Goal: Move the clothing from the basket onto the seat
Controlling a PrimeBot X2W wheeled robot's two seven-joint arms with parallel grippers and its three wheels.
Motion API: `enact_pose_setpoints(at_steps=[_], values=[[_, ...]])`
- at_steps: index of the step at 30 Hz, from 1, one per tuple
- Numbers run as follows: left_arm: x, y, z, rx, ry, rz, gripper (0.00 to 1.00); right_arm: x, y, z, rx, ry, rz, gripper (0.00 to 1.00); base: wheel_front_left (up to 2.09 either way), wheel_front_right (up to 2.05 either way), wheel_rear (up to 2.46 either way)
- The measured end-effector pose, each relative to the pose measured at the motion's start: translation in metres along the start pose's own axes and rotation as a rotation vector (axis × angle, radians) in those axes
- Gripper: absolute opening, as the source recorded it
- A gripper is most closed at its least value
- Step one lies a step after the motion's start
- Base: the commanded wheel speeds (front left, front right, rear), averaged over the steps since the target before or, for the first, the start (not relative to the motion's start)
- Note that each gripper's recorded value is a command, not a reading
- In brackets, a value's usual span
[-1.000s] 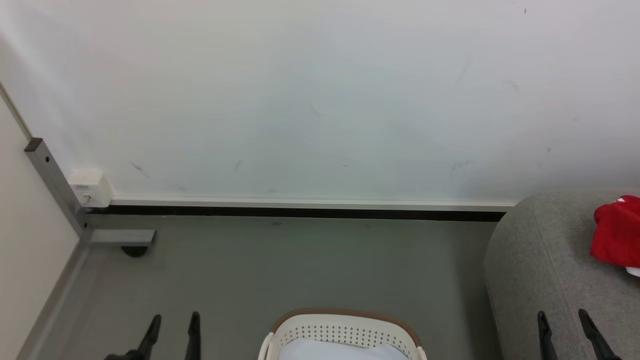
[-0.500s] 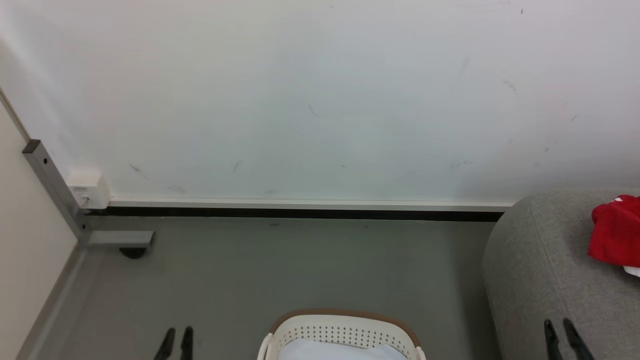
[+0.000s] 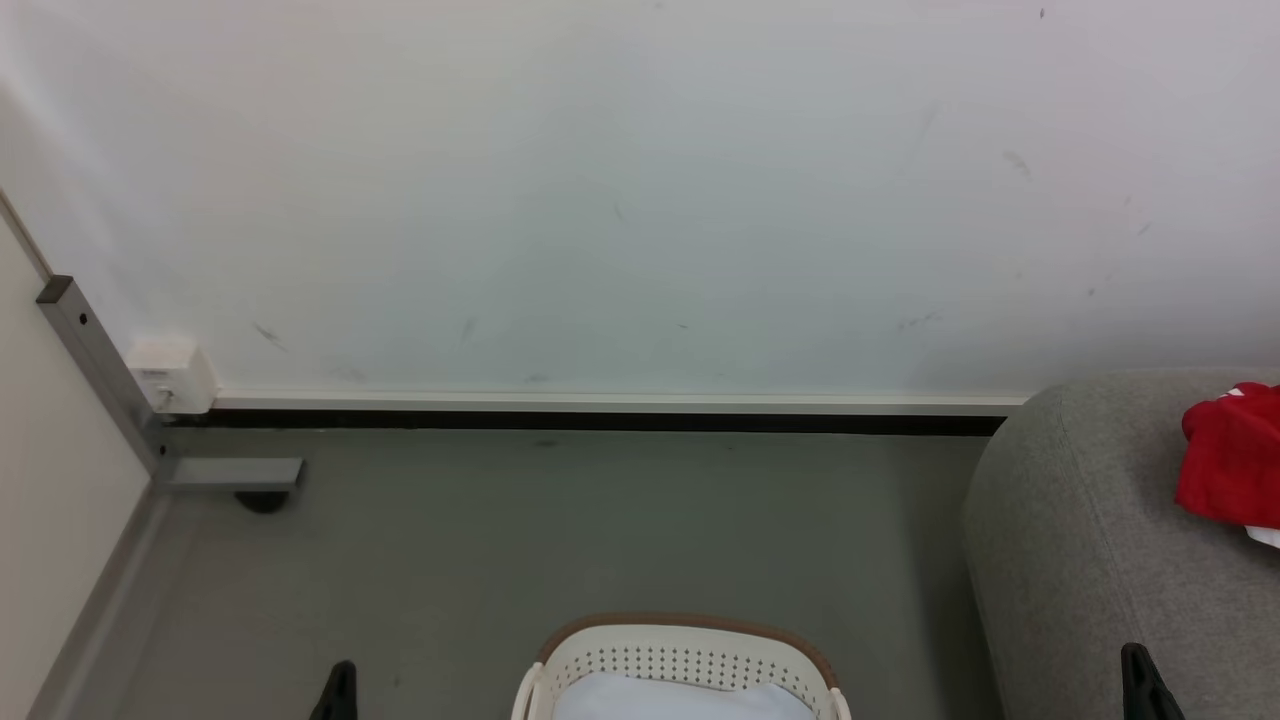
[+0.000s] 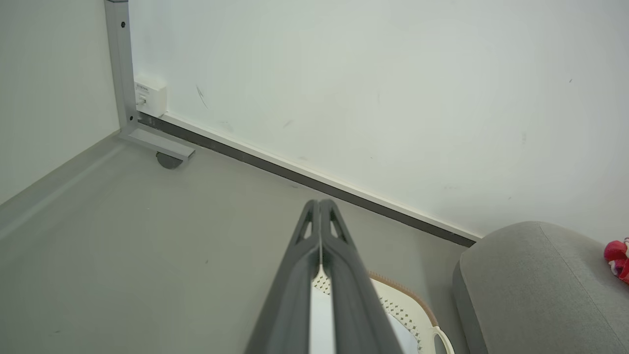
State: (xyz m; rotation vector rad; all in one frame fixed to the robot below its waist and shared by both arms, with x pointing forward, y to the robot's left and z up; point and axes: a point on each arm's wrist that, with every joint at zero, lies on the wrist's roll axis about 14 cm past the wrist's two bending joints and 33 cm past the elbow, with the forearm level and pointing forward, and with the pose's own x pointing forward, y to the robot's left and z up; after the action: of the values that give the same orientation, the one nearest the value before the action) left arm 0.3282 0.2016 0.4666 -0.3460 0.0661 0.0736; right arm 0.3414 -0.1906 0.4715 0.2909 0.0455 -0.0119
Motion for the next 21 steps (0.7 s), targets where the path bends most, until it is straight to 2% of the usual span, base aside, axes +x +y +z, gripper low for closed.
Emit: enact_pose_setpoints(at_steps=[21], values=[[0.014, 0.001, 0.007, -0.341, 0.015, 0.026, 0.0, 0.012, -0.003, 0.009, 0.351, -0.006, -0.036, 0.0, 0.0, 0.0, 0.0]])
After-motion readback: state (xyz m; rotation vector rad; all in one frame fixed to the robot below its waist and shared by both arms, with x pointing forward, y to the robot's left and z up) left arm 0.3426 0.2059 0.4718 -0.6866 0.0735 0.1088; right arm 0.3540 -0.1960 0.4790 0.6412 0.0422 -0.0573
